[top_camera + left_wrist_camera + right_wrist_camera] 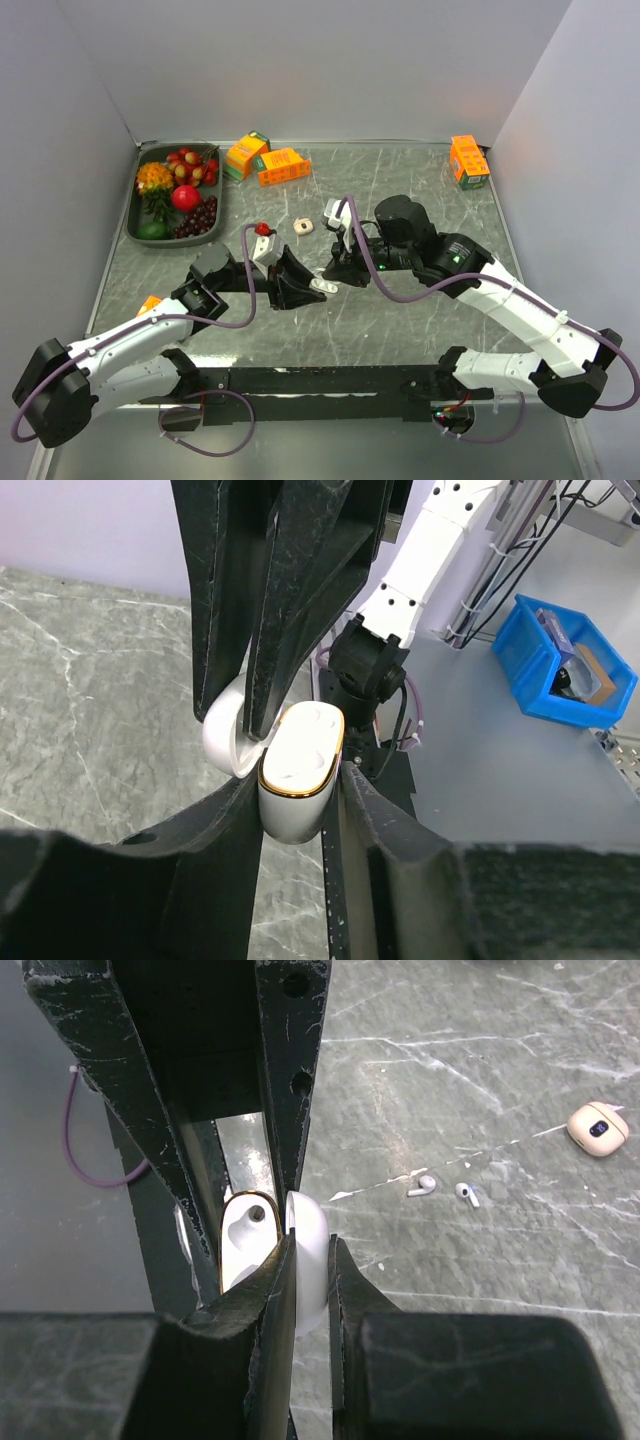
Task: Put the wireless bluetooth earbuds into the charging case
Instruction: Adjust the charging case.
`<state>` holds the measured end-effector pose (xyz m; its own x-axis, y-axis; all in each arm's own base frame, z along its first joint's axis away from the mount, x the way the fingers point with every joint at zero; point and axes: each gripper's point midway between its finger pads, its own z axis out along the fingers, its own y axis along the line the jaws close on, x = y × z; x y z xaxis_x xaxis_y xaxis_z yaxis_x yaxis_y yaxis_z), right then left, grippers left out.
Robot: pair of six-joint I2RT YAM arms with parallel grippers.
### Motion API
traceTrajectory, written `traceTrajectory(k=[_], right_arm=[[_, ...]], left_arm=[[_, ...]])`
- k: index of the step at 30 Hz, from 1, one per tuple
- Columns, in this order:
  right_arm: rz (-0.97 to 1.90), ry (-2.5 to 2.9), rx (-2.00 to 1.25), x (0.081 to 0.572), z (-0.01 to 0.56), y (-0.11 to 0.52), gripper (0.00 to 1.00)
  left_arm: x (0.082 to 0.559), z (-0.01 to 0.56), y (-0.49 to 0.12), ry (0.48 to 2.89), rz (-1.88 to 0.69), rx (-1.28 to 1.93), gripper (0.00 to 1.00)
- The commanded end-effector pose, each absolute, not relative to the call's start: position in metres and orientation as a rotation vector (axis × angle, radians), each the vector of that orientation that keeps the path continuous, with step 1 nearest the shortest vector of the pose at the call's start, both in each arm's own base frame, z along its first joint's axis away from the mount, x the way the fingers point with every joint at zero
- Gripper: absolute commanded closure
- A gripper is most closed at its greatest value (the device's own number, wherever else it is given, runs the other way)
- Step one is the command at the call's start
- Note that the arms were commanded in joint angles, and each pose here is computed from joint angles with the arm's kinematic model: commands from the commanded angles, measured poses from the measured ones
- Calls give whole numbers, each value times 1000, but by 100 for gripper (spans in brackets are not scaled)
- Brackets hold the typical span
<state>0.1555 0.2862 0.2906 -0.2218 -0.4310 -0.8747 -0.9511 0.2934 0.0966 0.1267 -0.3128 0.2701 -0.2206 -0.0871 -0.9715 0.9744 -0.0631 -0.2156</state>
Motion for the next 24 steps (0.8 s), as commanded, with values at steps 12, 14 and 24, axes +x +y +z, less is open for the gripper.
traceTrajectory(k=[12,14,24], right_arm=[[910,1689,-1189,153,332,294,67],[914,1682,-1172,153,338,293,59],[864,1722,-780,189,373,261,35]], left_arm=[[126,287,-312,1195,-1420,1061,99],[128,289,-311,1189,-1408,1048,99],[153,286,-299,1239,-1251,904,99]])
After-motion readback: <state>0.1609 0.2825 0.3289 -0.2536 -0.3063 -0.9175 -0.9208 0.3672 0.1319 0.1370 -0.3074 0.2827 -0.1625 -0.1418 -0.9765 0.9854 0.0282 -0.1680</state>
